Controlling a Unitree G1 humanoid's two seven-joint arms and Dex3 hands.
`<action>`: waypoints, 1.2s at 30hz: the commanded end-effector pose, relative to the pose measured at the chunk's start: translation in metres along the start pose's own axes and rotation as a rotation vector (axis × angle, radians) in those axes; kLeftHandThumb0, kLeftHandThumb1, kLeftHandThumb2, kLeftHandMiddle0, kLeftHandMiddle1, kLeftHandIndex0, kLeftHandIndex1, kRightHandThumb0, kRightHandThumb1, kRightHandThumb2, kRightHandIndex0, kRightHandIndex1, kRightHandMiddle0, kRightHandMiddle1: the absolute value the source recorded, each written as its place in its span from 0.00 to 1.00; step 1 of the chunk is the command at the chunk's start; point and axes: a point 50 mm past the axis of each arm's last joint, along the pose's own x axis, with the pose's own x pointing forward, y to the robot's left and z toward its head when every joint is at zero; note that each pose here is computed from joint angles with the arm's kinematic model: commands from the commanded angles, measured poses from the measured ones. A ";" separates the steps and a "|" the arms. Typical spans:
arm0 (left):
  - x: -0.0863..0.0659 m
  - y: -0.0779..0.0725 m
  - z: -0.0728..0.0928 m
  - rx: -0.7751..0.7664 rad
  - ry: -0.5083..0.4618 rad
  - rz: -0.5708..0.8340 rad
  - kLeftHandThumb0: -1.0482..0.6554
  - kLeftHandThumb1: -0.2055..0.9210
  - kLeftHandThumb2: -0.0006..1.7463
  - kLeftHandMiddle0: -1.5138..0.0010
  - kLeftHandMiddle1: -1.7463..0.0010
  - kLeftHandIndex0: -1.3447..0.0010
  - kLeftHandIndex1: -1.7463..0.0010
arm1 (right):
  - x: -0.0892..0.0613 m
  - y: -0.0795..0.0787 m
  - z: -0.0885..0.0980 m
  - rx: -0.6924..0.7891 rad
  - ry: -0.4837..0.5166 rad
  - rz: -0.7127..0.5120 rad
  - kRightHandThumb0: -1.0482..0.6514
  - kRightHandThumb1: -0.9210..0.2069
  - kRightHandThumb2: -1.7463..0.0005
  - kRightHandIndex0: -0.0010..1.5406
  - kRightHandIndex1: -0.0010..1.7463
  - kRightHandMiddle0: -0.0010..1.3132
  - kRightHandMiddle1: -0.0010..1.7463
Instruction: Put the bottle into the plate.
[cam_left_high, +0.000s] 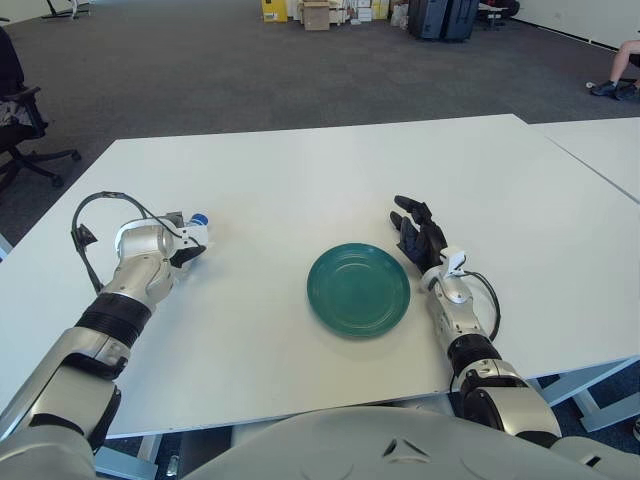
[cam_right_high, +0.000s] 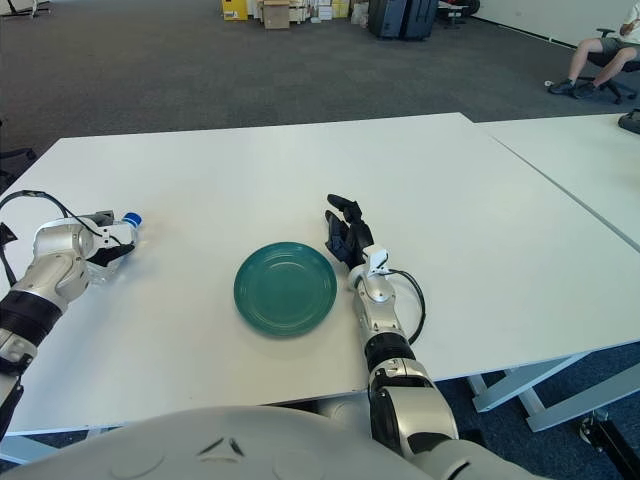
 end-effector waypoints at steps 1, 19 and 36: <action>0.001 -0.006 -0.001 0.000 -0.007 -0.025 0.03 1.00 0.43 0.16 0.00 1.00 0.75 | -0.006 -0.004 -0.010 0.015 0.052 -0.017 0.27 0.00 0.55 0.22 0.00 0.00 0.48; 0.000 -0.010 -0.005 -0.009 0.014 -0.003 0.03 1.00 0.40 0.16 0.00 1.00 0.57 | -0.005 -0.004 -0.009 0.008 0.059 -0.017 0.27 0.00 0.56 0.22 0.00 0.00 0.47; 0.006 -0.010 -0.002 0.237 0.097 -0.123 0.00 1.00 0.37 0.15 0.00 0.26 0.00 | -0.003 -0.007 -0.008 0.013 0.055 -0.013 0.27 0.00 0.55 0.22 0.00 0.00 0.48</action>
